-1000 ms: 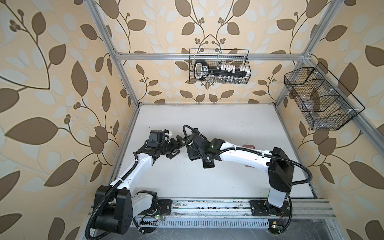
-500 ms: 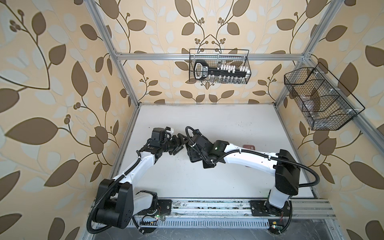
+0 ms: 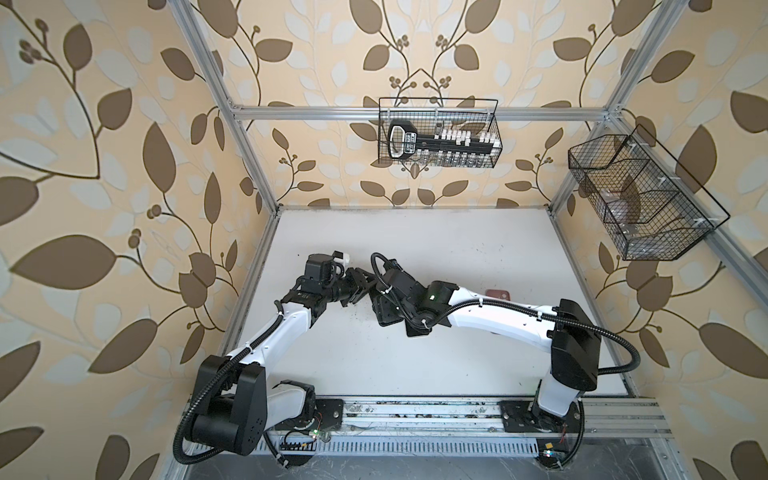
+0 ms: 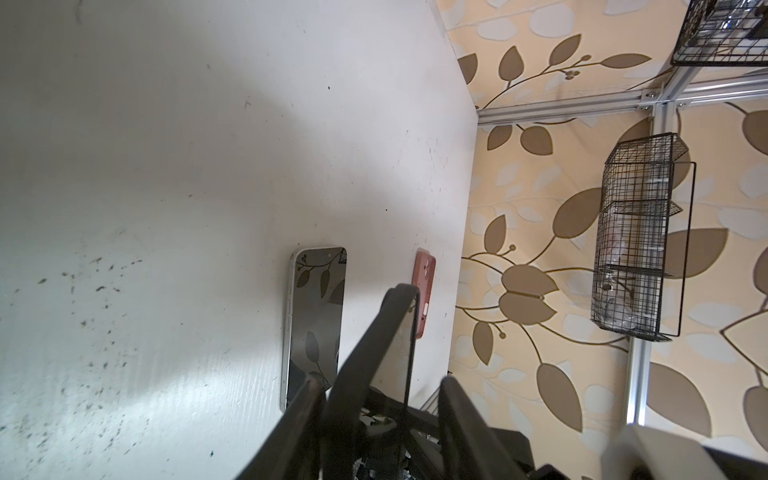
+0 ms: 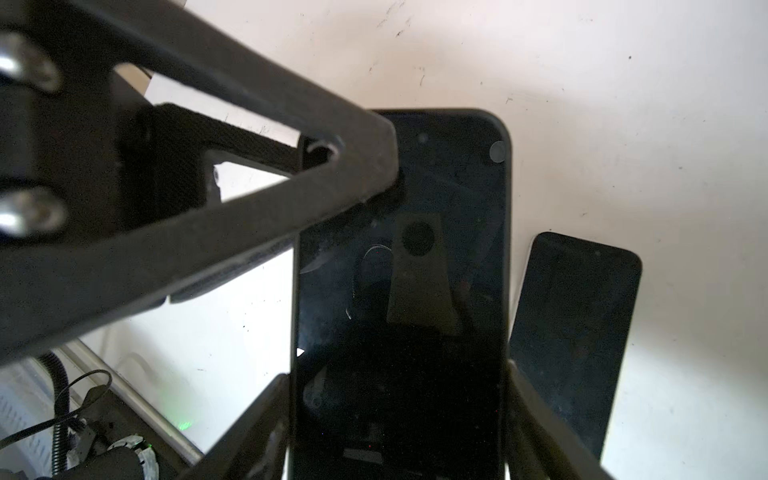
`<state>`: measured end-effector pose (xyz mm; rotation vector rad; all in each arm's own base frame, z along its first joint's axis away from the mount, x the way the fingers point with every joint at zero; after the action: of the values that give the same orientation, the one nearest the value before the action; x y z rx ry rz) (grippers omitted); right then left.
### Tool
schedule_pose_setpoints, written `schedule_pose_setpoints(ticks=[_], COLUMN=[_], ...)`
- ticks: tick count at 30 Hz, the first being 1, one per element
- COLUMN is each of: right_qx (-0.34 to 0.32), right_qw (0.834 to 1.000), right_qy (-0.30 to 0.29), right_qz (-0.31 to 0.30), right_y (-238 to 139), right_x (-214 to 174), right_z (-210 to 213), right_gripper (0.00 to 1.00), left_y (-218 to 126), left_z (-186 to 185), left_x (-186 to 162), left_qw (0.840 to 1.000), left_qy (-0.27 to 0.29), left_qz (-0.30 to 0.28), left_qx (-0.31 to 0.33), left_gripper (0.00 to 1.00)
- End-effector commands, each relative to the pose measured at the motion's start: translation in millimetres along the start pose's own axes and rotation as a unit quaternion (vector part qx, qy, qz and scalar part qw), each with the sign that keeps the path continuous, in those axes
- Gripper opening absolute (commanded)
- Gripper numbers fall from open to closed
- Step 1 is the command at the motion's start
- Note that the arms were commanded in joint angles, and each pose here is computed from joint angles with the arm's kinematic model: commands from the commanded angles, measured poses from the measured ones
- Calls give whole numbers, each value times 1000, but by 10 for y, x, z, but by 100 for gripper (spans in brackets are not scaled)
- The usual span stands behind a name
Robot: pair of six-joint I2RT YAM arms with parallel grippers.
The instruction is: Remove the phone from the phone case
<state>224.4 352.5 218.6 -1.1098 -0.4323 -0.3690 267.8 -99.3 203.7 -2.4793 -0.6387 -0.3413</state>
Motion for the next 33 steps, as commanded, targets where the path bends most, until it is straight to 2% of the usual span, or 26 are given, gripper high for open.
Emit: schedule_pose_setpoints(ticks=[1,14,17,24,33], right_qx=[34,54,57,64,65], right_qw=[999,998,998,998,997], right_qy=[12,16,18,20,19], right_qz=[-16,-16,-14,-13,-21], right_y=[-165,-219,-223,-244,-284], right_x=[58,76,76,77,98], right_z=[76,125,127,139,135], right_gripper=[65,64,64,64,70], left_y=[9,48,57,68,60], left_z=[-121,-119,-115,-136,-200], left_x=[72,62,61,64,87], left_qw=[999,999,999,999,998], left_qy=[22,27,10,4,3], left_qz=[-10,-11,-13,-18,-22], left_qx=[-23,-32,-34,-47,-66], left_gripper=[42,22,18,0,0])
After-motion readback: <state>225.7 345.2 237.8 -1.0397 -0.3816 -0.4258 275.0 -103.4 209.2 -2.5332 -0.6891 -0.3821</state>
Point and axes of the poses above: each gripper's point midway between its finger pads, its own y axis out along the fingers, its own z axis along the line the jaws close on, x = y × z, the point moved 9 cm from there along -y, back along the fingers, and after that the axes turned 14 degrees about y, right-handed, at the moved point
